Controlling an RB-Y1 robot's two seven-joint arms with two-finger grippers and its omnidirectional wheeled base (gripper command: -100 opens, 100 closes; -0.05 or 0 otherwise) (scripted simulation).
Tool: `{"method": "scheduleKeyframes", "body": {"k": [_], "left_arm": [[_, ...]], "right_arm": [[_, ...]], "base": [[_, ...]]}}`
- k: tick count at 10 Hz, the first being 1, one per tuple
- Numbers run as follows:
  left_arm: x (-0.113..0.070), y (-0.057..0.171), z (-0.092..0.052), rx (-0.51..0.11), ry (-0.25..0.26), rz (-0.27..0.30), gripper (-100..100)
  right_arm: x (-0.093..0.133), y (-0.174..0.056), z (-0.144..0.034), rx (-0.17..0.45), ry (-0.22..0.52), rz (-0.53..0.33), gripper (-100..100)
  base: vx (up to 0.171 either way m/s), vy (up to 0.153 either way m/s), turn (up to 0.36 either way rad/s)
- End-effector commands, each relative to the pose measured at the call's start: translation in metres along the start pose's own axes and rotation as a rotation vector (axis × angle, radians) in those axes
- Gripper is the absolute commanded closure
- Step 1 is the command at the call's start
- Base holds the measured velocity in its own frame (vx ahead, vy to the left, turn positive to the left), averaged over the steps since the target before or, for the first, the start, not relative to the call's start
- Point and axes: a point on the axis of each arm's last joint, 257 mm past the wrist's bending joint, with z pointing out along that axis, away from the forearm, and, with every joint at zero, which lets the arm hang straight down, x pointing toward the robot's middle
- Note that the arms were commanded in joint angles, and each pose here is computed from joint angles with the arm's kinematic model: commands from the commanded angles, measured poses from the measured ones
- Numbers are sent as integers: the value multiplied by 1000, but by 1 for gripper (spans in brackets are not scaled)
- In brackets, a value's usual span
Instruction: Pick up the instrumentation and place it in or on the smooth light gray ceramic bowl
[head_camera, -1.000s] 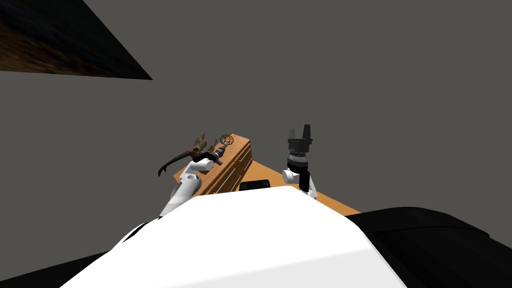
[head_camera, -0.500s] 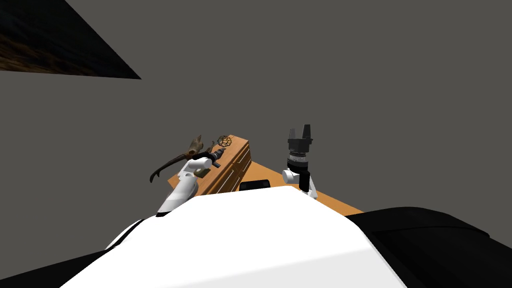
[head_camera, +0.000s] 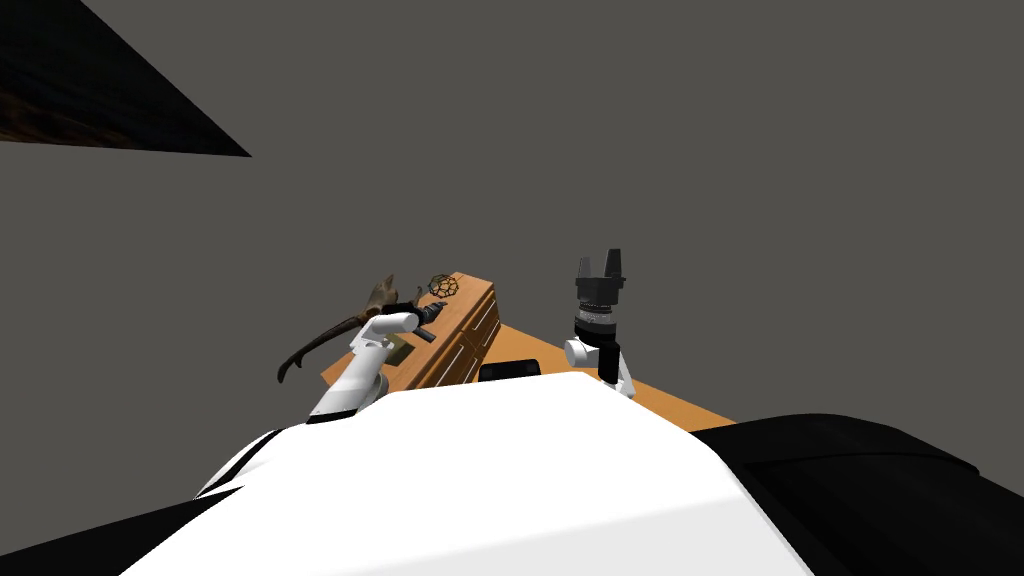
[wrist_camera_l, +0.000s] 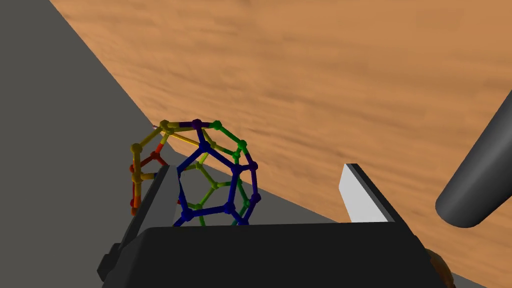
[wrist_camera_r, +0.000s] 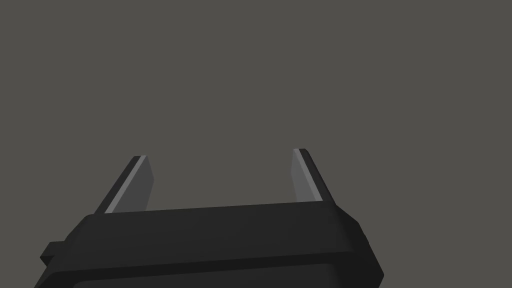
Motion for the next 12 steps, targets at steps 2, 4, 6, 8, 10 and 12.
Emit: {"method": "scheduleKeyframes", "body": {"k": [2,4,6,8,10,12], "left_arm": [[-5,28,1,-83,33,4,-100],[-11,49,1,-147,59,3,-100],[-15,67,-2,-205,86,4,-100],[-17,88,-6,-270,120,-5,-100],[-18,114,-10,-337,152,-25,-100],[-18,133,-16,-392,185,-41,-100]], "right_arm": [[0,0,0,0,0,0,0],[0,0,0,0,0,0,0],[0,0,0,0,0,0,0],[0,0,0,0,0,0,0],[0,0,0,0,0,0,0],[0,0,0,0,0,0,0]], "base": [[25,-3,-37],[40,-4,-67],[41,-9,-60],[38,-10,-45],[37,-1,-53],[32,-2,-50]]}}
